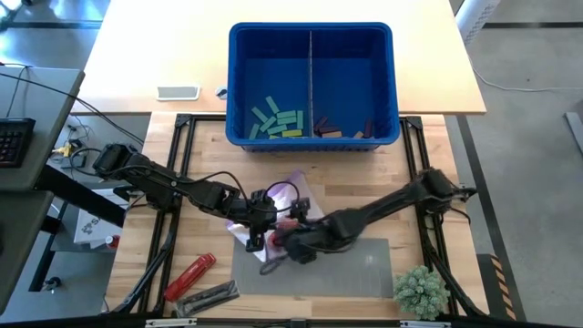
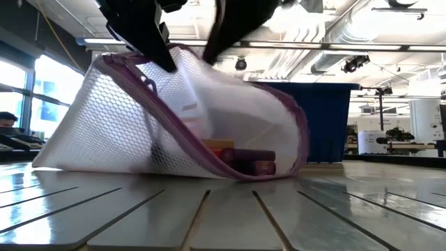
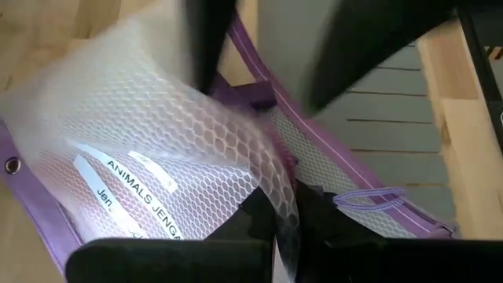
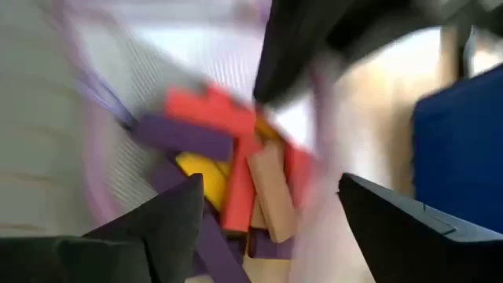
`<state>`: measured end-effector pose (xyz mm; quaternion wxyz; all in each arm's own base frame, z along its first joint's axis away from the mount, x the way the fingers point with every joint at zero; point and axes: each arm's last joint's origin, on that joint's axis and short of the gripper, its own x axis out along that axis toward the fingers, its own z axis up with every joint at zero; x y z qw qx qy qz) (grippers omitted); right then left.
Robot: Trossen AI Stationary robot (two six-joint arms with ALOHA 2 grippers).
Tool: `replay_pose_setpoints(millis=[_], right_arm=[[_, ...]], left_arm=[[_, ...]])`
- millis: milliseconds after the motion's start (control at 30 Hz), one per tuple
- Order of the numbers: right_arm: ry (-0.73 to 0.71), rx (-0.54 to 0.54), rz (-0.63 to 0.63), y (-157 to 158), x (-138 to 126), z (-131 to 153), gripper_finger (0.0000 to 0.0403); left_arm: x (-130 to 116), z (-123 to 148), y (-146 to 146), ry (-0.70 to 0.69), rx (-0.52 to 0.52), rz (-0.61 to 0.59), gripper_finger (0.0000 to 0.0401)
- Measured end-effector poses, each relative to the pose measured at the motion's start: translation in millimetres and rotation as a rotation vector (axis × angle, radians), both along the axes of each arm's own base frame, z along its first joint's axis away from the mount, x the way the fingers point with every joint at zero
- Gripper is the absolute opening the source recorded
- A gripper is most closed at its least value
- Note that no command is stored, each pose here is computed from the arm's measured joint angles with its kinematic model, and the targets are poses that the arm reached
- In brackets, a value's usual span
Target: Sort blocks
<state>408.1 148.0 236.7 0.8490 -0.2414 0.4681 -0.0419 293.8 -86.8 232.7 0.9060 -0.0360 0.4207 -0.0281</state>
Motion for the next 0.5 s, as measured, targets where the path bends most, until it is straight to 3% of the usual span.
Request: replay_pose_setpoints(millis=[267,500], right_arm=[[-0.172,0.118,-0.006,39,-53,67,0.0285],[-0.122,0.113,-0.254,44,-88,66,0.0286]], left_arm=[[0,0,0,-0.001,0.008,-0.005,0.0000],[1,0,0,-0.008,0.007,-0.005,0.0000]])
